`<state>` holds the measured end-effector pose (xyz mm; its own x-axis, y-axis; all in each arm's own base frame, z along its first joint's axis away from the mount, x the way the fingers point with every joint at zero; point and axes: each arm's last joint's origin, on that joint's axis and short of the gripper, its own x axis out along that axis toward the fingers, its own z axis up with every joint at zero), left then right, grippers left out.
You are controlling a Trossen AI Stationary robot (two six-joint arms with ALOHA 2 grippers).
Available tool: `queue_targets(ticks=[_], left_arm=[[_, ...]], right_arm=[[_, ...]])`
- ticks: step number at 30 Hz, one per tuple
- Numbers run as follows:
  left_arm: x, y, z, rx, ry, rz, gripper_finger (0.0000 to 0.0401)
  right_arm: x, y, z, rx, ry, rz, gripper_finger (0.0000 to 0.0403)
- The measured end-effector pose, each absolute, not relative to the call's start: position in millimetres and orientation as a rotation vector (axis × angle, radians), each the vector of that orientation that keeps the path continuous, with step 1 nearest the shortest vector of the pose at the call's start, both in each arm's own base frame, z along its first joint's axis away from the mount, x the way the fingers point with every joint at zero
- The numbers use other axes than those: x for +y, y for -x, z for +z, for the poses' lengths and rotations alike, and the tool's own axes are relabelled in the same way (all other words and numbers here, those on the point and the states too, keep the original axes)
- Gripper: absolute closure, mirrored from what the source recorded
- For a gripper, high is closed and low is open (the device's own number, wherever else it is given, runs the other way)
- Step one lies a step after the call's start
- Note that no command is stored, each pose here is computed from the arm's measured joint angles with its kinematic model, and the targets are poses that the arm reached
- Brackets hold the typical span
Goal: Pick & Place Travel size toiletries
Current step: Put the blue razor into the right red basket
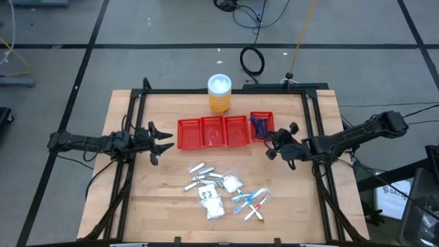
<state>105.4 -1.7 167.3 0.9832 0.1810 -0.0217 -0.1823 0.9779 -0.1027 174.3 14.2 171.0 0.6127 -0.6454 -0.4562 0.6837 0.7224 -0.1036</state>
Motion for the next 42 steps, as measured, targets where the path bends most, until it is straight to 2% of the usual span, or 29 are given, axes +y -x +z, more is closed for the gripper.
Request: queue_targets(ticks=[8,29,36,42], left_arm=[[-1.7,-105.4,167.3,0.012,0.105,0.183,0.0215],[-1.7,-105.4,167.4,0.012,0.105,0.183,0.0215],[-1.7,-105.4,167.4,0.012,0.105,0.183,0.0215],[-1.6,-105.4,167.3,0.013,0.104,0.183,0.0215]], right_arm=[[7.2,-164.2,152.5,0.528,-0.115,-0.823,0.0383],[3.7,-164.0,149.7,0.565,-0.162,-0.793,0.038],[2.5,-163.9,149.6,0.565,-0.163,-0.803,0.0361],[1.0,-163.8,149.6,0.556,-0.186,-0.818,0.0329]])
